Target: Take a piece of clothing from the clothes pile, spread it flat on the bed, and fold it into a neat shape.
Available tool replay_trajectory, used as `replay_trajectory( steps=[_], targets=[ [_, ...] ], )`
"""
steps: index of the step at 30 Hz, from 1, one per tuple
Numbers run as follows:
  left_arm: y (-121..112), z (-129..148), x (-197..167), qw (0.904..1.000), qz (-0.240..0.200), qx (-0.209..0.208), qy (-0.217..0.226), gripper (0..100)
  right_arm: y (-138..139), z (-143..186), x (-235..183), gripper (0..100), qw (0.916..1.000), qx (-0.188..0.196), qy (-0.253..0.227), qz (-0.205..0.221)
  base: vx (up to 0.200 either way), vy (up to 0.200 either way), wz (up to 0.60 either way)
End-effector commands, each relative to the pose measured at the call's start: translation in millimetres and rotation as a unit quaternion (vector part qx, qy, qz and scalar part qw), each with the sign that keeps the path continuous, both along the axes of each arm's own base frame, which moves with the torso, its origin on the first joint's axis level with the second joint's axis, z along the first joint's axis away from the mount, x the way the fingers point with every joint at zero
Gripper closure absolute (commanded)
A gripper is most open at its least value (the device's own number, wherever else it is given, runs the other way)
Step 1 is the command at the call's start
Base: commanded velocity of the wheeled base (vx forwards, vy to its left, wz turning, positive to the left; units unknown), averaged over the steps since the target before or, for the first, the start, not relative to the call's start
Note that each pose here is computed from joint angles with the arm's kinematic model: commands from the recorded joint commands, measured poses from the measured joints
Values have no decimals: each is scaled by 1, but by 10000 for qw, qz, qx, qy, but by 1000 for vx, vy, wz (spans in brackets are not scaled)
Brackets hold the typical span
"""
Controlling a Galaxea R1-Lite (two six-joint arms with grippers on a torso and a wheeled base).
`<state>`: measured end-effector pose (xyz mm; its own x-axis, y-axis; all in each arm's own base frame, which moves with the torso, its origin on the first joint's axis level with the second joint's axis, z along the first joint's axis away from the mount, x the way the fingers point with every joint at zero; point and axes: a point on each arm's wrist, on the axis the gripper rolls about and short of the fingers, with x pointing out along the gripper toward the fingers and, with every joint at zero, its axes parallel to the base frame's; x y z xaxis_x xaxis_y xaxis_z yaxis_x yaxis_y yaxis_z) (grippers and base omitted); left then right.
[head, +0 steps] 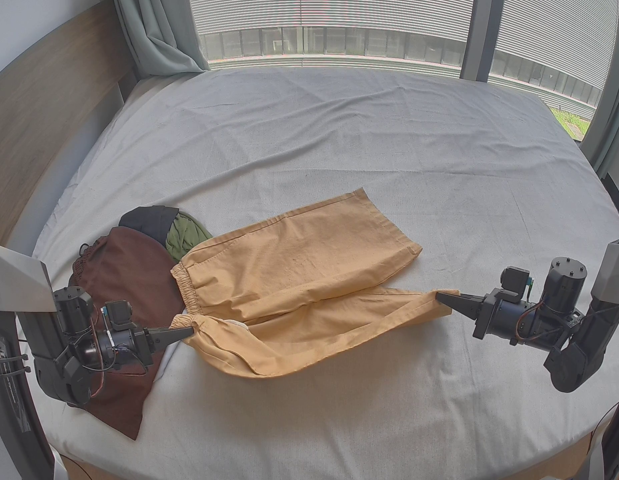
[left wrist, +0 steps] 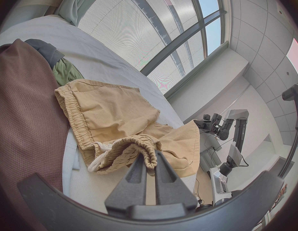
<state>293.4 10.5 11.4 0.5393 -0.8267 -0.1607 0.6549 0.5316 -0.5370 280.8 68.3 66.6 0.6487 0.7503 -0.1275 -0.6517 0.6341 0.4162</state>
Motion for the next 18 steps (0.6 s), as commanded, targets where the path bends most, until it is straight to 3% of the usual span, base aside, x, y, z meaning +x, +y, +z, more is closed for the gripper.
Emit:
replay_trajectory(
  steps=[1,18],
  targets=[
    [-1,1,1,10000,16,8,-20,100,-1,4,3,100,10000,46,-82,-21,0,0,0],
    [-1,11,7,9996,266,-7,-96,100,1,20,22,100,9990,307,-326,-64,0,0,0]
  ],
)
